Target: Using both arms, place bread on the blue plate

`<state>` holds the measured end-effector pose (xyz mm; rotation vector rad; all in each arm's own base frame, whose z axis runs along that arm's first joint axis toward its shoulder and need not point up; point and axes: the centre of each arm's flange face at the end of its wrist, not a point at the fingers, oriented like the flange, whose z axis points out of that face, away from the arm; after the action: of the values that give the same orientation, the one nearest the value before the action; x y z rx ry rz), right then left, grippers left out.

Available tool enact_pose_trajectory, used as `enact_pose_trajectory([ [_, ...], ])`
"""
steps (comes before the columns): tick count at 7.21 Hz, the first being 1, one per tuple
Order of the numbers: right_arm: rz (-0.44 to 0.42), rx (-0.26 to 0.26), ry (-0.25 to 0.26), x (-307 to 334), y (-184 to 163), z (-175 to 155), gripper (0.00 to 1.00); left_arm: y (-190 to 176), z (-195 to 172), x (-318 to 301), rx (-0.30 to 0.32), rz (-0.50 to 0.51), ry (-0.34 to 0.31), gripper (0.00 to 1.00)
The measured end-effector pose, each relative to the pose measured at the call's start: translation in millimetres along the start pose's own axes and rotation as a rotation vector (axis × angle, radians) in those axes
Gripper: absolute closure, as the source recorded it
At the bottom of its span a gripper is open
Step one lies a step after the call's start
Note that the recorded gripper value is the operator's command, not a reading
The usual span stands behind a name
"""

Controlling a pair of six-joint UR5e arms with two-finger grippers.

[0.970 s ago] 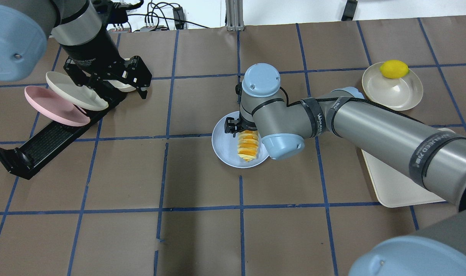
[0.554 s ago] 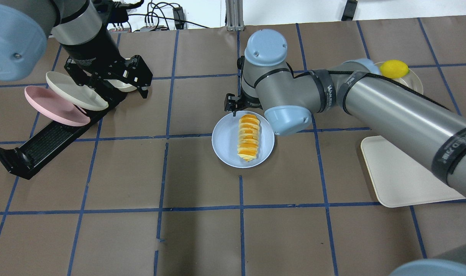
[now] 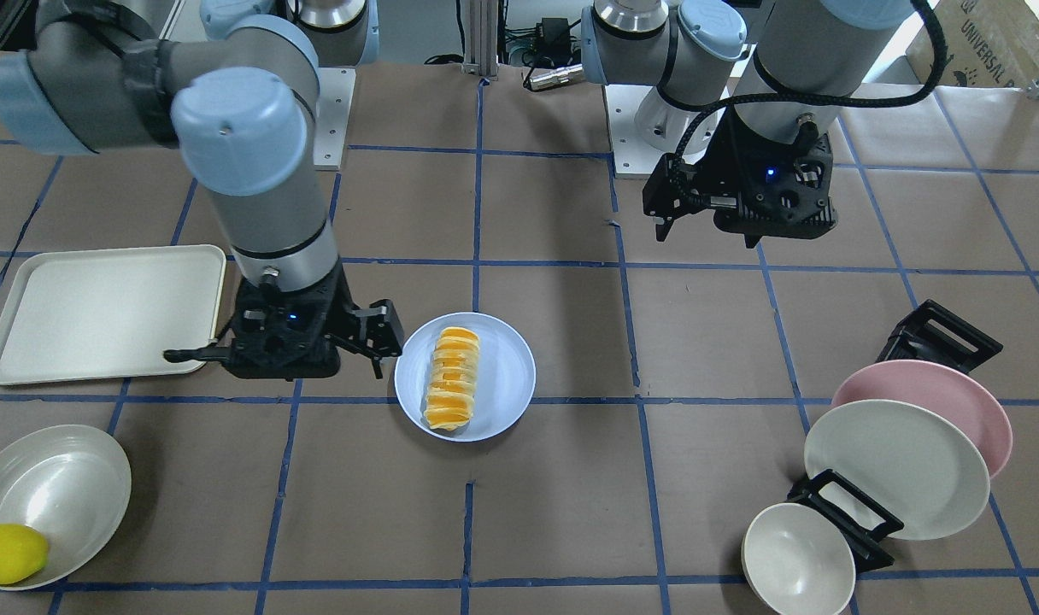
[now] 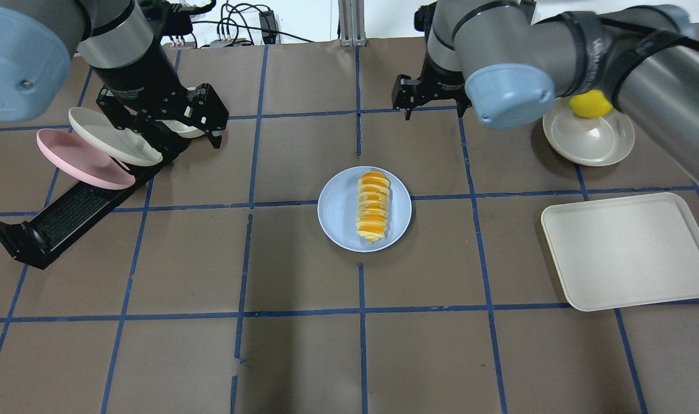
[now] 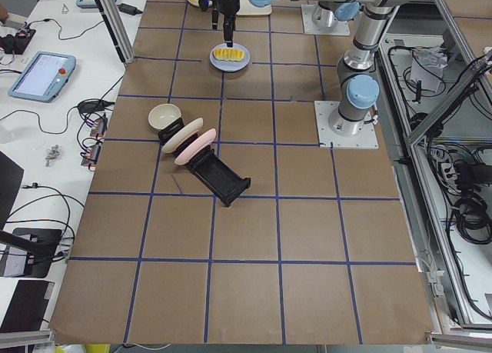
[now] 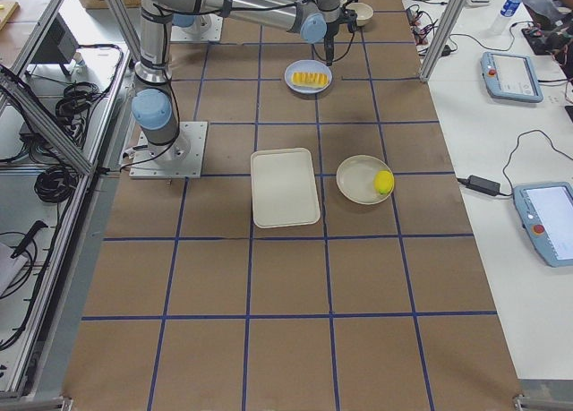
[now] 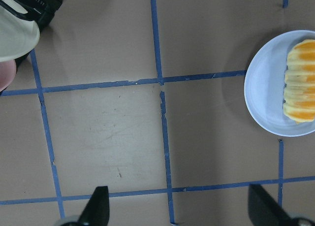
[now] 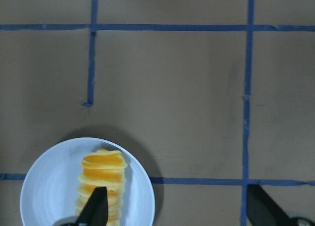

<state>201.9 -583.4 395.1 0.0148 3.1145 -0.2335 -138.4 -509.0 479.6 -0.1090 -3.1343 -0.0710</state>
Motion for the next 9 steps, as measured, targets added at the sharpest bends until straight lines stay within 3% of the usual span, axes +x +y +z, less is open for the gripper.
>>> enact_pose_trajectory([
  [2,0.091,-0.012,0.023,71,0,-36,0.0,0,0,0,0.0,0.0,0.001,0.0],
  [3,0.105,-0.049,0.033,87,14,-58,0.0,0,0,0,-0.001,0.0,0.002,0.0],
  [6,0.102,-0.159,0.032,86,72,-112,0.01,0,0,0,0.0,-0.001,0.002,0.0],
  [9,0.075,-0.18,0.026,69,104,-144,0.01,1,0,1,0.001,-0.001,0.004,0.0],
])
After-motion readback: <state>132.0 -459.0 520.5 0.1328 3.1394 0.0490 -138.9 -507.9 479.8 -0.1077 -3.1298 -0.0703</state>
